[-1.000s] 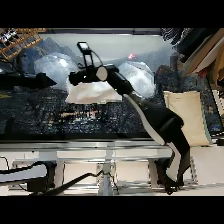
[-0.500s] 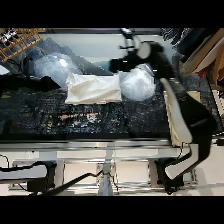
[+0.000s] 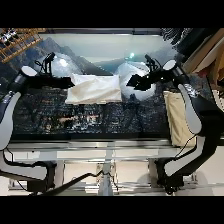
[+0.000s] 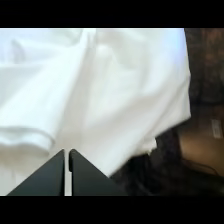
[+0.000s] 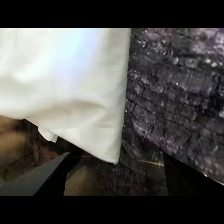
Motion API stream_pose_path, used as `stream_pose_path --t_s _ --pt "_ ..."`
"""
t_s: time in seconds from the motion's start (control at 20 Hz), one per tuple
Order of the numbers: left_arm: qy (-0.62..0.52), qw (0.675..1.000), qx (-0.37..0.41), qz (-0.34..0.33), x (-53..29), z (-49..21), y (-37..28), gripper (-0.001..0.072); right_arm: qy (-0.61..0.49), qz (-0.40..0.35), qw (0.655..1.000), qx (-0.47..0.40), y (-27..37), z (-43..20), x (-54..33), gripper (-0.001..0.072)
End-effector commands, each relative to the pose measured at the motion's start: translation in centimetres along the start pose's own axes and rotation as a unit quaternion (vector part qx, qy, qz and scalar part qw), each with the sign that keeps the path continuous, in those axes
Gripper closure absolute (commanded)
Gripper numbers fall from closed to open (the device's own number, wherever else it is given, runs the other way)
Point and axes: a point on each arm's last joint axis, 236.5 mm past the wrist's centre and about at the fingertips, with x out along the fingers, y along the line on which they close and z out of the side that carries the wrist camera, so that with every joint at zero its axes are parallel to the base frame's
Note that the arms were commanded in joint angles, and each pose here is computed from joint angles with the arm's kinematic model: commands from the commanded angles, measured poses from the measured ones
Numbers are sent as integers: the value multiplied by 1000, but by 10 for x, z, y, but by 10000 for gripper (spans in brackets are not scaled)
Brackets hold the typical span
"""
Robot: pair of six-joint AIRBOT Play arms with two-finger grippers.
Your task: Fold the clothes and pants, and hang the long-sleeved shirts on hangers.
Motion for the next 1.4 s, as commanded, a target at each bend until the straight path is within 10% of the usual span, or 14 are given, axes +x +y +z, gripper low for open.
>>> stream_pose_path --t_s 0.0,0.55,0.7,0.75,0.8,0.85,1.35 --pt "-26 999 5 20 29 17 8 704 4 82 997 14 -6 0 28 28" --pt "-25 998 -54 19 72 46 40 704 53 138 989 2 43 9 102 34" --pt "-22 998 -49 11 67 50 35 704 64 130 989 18 47 11 122 156" --pt "-19 999 -48 9 66 50 33 704 57 128 990 13 50 15 127 300" --pt "-12 999 -47 5 65 48 31 704 44 126 991 9 53 21 128 601" --pt "-3 999 -45 -1 62 45 26 704 34 128 991 0 60 28 125 696" --pt "93 994 -16 -49 -80 6 -43 704 -166 79 983 8 106 91 -140 698"
